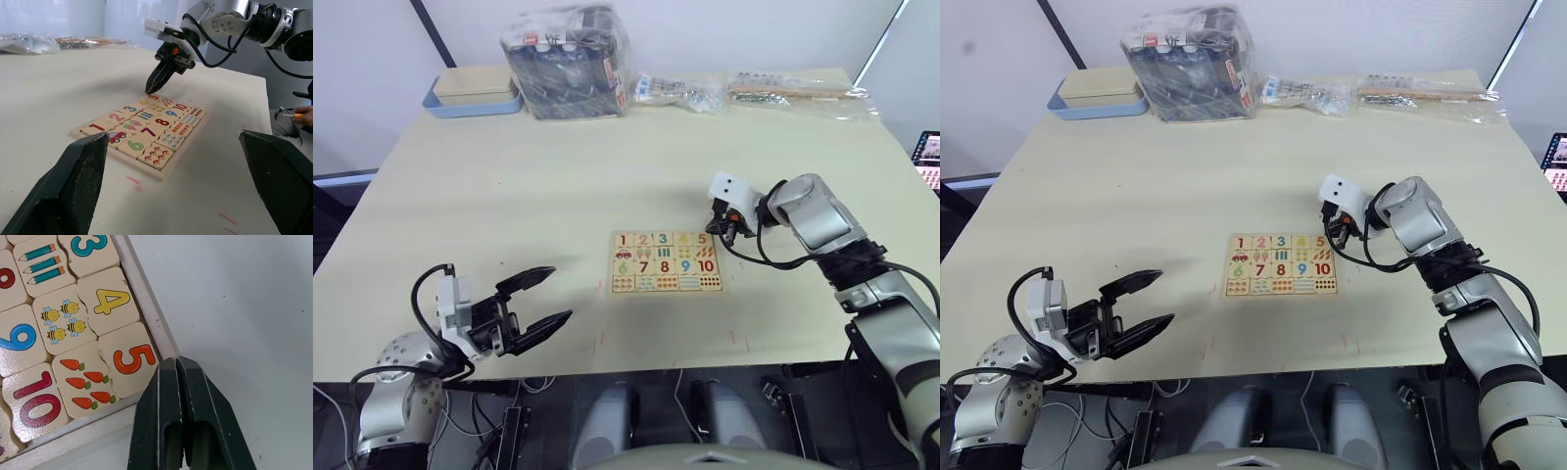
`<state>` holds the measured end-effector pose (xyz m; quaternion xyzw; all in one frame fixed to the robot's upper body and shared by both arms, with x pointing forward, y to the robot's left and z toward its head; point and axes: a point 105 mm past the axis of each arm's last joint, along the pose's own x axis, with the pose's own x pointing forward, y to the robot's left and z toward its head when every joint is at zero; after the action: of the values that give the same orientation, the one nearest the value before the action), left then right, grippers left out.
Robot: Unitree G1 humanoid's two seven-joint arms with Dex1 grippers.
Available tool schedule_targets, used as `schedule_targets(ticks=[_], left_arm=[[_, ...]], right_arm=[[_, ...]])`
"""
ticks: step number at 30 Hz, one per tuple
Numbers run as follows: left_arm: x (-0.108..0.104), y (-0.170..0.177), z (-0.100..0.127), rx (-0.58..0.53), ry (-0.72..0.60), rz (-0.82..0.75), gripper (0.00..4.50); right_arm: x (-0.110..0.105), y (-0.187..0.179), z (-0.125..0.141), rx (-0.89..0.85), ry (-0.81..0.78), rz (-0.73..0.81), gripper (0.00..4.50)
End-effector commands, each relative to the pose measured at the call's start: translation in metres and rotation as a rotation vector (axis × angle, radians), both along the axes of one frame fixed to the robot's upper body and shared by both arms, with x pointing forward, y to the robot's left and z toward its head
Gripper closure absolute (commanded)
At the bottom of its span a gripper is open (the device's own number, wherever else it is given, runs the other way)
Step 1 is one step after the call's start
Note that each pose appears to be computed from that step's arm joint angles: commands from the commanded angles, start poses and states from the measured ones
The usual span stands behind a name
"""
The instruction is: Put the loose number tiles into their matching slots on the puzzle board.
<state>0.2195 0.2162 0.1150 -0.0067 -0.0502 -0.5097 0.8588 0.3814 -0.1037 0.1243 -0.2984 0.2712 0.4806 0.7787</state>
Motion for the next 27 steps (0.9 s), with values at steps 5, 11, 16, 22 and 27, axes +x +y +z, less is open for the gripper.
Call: schedule_targets(ticks=[5, 11, 16, 22, 27], left_arm=[[0.0, 0.002, 0.005, 0.0, -0.031, 0.025, 0.0], [0.006, 0.003, 0.004, 0.0, -0.017, 0.089, 0.0], [0.01, 0.007, 0.0, 0.004, 0.008, 0.138, 0.0], [0.013, 0.015, -0.006, 0.008, 0.044, 0.198, 0.0], [0.014, 0.023, -0.013, 0.017, 0.11, 0.272, 0.0]], right_arm=[[-0.011, -0.003, 0.029, 0.078, -0.085, 0.064, 4.47], [-0.031, -0.01, 0.043, 0.23, -0.191, 0.084, 4.47], [-0.057, -0.011, 0.061, 0.494, -0.295, 0.124, 4.47], [-0.094, -0.039, 0.06, 0.699, -0.325, 0.038, 4.47], [-0.119, -0.066, 0.043, 0.68, -0.298, -0.076, 2.93]])
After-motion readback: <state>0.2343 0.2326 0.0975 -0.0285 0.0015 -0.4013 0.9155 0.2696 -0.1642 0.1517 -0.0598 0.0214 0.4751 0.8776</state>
